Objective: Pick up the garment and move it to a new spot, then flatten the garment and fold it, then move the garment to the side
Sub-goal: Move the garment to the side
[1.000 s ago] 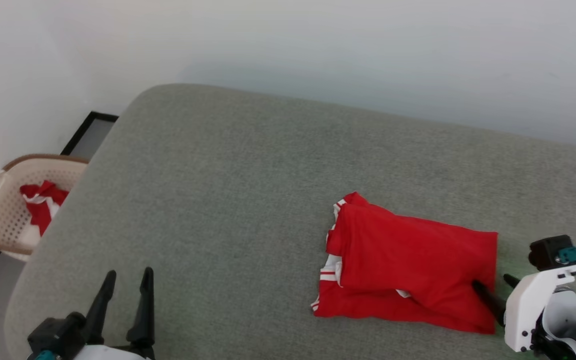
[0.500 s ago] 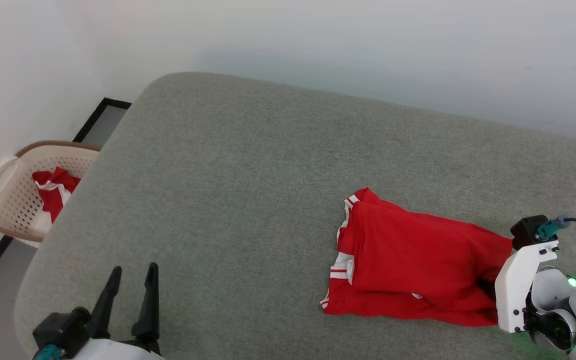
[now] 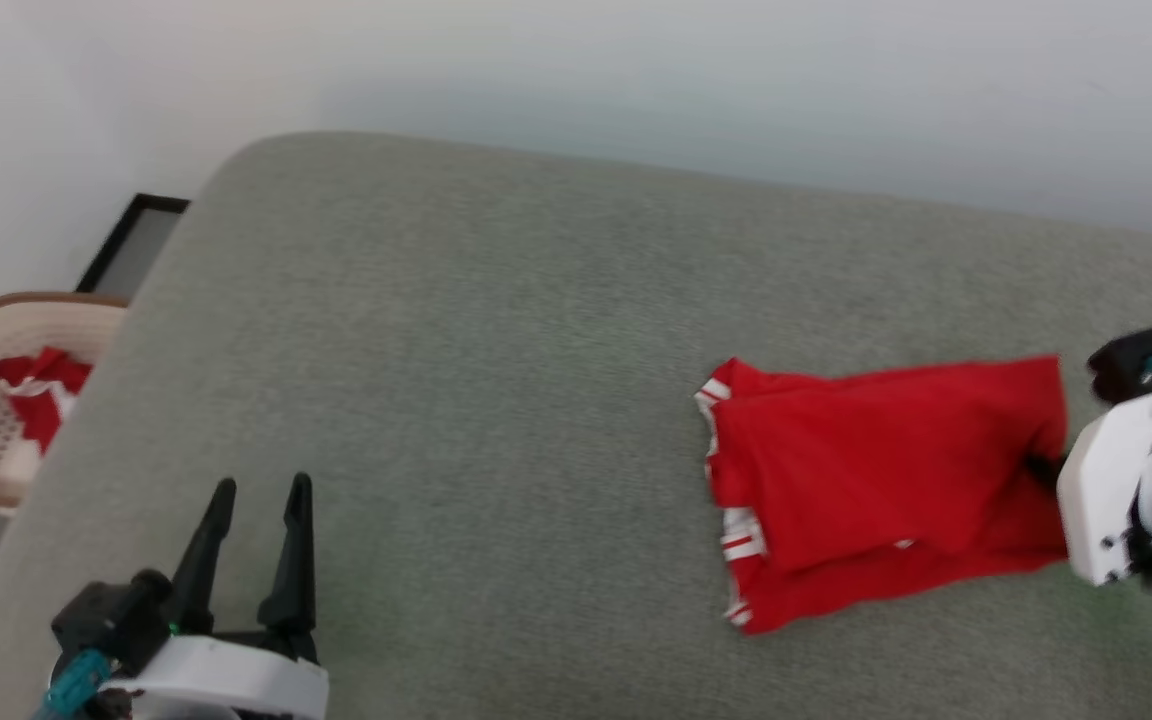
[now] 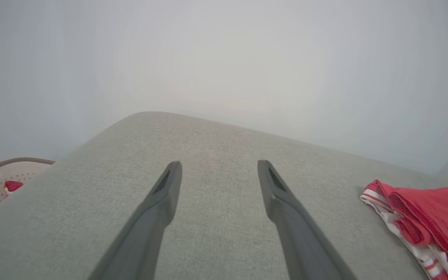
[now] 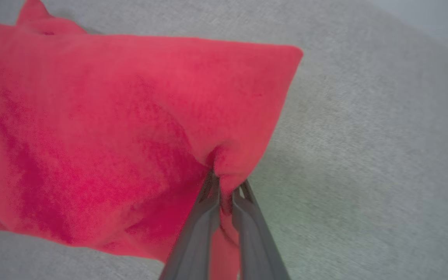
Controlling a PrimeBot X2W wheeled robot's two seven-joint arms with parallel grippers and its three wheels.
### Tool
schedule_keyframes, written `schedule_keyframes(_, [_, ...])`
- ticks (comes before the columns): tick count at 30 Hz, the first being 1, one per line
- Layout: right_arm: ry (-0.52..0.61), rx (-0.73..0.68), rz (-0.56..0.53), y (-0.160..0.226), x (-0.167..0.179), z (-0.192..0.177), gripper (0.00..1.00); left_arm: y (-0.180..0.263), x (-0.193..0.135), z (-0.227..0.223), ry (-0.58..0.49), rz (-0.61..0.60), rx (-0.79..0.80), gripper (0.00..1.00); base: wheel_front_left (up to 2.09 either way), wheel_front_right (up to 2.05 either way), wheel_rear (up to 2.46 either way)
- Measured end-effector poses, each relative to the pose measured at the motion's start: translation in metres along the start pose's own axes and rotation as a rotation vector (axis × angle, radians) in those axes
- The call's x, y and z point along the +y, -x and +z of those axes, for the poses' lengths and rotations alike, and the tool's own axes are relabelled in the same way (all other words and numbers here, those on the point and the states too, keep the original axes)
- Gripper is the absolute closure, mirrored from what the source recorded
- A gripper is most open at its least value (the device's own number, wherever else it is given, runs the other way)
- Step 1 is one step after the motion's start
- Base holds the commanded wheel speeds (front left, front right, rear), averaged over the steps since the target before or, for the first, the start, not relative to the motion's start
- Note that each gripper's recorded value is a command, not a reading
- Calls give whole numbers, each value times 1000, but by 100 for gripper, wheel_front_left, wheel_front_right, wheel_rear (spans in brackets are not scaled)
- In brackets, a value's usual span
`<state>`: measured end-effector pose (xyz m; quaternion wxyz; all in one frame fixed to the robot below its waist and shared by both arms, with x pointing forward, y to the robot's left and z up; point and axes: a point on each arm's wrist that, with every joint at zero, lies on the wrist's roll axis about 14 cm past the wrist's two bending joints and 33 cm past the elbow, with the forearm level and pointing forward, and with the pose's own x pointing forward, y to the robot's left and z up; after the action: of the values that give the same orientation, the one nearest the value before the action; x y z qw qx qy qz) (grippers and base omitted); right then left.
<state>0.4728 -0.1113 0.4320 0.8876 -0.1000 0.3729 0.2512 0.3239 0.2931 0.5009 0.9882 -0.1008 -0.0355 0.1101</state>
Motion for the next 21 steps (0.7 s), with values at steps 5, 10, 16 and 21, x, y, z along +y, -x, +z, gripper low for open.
schedule_keyframes(5, [11,-29,-84,22,-36,9,100,-24,-24,0,-14,-83,-5,0,0,0,0])
schedule_keyframes(10, [-2,-29,-172,46,-73,6,100,-51,-57,0,-20,-186,-14,0,0,0,0])
schedule_keyframes(16, [-4,-16,-299,78,-121,-4,100,-80,-97,-8,-29,-313,-6,0,0,0,0])
schedule_keyframes(21, [-1,-5,-418,107,-164,-15,100,-99,-132,-21,-22,-413,14,0,0,0,0])
